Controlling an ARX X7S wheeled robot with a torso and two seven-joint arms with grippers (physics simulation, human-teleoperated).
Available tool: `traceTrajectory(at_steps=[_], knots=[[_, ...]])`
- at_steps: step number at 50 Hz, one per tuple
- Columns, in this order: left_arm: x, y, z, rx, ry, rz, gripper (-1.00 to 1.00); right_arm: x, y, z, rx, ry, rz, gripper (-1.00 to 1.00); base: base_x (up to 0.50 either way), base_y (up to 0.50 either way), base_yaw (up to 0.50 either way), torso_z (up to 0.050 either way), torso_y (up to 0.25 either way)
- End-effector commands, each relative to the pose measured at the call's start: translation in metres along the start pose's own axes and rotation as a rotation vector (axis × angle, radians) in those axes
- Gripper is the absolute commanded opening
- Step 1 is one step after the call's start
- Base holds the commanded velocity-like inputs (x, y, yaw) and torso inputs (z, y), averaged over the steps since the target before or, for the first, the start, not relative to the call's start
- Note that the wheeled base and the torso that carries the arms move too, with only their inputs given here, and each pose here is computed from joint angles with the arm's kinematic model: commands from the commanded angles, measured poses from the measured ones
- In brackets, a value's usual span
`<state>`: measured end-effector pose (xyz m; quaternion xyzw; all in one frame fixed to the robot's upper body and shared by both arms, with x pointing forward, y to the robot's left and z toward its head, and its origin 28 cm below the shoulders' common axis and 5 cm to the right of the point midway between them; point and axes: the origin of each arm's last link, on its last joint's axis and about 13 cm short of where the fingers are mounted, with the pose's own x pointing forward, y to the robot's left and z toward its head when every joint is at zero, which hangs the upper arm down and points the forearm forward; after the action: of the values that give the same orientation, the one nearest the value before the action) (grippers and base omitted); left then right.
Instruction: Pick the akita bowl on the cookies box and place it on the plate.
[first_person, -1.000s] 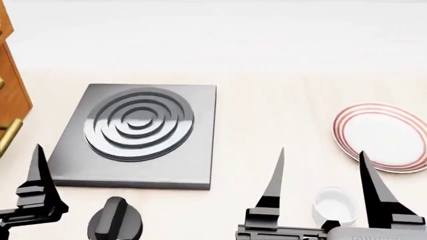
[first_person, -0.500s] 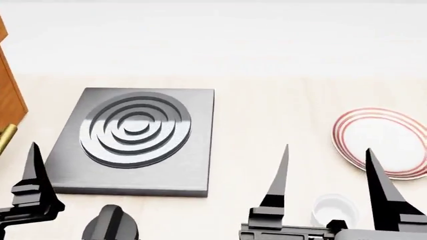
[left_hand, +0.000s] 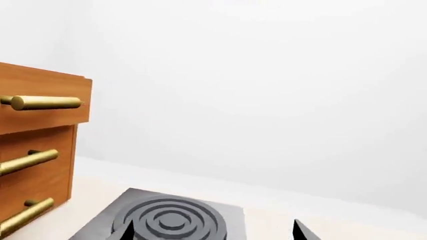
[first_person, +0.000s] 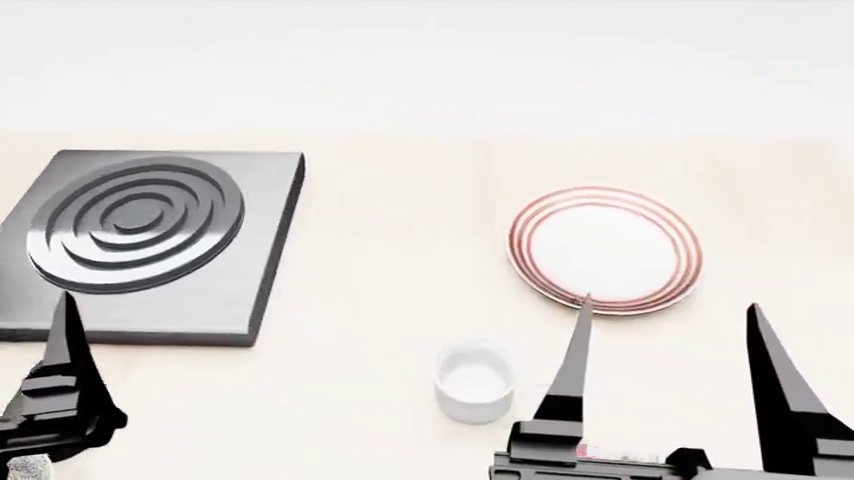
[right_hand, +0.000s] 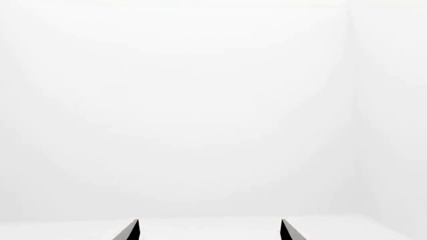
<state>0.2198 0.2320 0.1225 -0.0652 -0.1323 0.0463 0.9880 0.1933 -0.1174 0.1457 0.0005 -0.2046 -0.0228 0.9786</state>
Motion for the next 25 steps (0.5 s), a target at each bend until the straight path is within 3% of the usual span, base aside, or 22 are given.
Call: traceTrajectory(at_steps=[1, 25], knots=[[-0.0008, 0.0002, -0.0009, 0.002, 0.003, -0.002, 1.00, -0.0011, -0.0015, 0.0000, -0.003, -0.005, 0.001, 1.00, -0.17, -0.50, 0.00, 0.000, 0.000], [-0.0013, -0.0002, 0.0003, 0.001, 0.000, -0.009, 1.00, -0.0029, -0.0022, 0.0010, -0.011, -0.010, 0.024, 1.00, -0.13, -0.50, 0.00, 0.000, 0.000]])
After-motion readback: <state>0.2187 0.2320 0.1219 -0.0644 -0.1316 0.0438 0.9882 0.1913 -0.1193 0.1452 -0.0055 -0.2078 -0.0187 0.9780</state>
